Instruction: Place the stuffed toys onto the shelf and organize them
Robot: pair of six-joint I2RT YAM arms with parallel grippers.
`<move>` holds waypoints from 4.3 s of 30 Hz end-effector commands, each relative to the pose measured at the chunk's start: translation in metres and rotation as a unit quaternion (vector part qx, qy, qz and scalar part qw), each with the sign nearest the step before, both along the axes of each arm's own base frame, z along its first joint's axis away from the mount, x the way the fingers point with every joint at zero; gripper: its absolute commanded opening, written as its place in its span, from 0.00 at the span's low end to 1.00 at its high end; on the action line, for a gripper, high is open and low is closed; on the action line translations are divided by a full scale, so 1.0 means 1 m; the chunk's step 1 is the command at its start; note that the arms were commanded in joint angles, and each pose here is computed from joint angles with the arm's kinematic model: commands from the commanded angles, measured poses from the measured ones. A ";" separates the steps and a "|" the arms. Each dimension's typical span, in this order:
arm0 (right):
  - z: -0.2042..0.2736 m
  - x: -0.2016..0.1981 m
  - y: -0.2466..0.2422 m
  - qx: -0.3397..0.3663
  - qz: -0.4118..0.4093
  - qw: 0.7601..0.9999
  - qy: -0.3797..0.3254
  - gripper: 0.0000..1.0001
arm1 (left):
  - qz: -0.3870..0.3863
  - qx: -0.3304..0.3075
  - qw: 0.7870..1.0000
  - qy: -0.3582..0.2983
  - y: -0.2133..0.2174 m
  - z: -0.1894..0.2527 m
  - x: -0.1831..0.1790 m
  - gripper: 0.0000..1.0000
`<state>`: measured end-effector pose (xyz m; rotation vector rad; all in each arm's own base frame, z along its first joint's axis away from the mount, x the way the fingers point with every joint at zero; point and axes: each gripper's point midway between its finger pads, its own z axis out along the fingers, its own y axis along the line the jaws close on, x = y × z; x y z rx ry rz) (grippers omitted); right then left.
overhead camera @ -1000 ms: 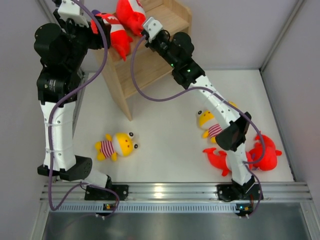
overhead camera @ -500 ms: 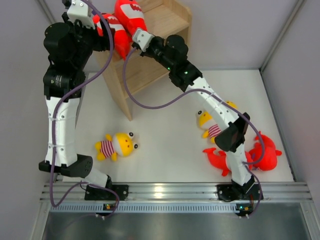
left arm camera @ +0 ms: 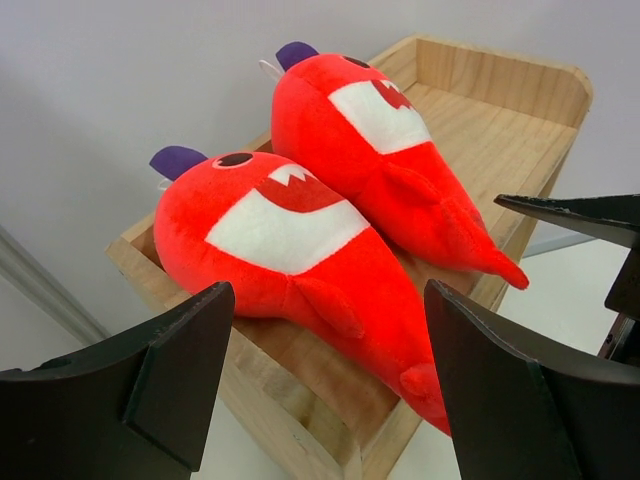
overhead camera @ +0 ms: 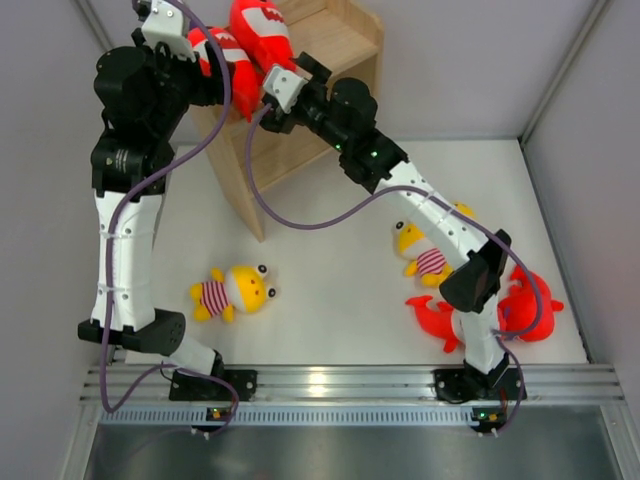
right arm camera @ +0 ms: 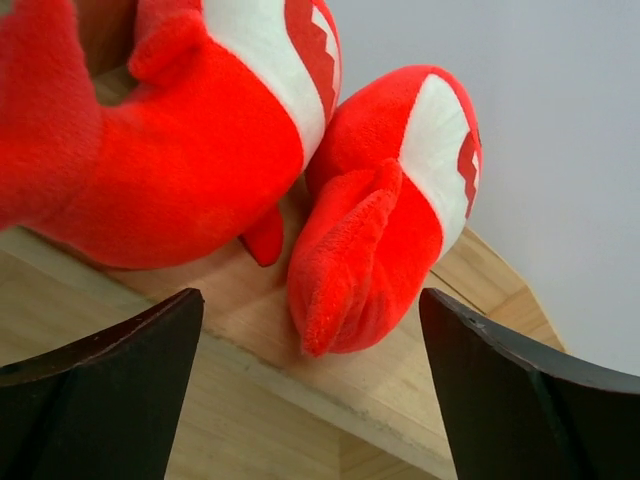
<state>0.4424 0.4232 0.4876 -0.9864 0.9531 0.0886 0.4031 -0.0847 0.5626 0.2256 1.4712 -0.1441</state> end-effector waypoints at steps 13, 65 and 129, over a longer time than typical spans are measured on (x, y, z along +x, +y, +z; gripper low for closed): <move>-0.043 -0.092 -0.156 0.166 -0.203 0.927 0.268 0.99 | -0.092 0.062 0.990 0.085 -0.015 -0.061 -0.066 0.83; -0.259 -0.106 -0.285 0.277 -0.368 0.744 0.484 0.00 | -0.174 0.191 0.878 0.403 -0.012 -0.307 -0.132 0.74; -0.130 0.108 -0.158 0.404 -0.251 0.792 0.384 0.55 | -0.151 0.225 0.866 0.421 0.007 -0.323 -0.151 0.73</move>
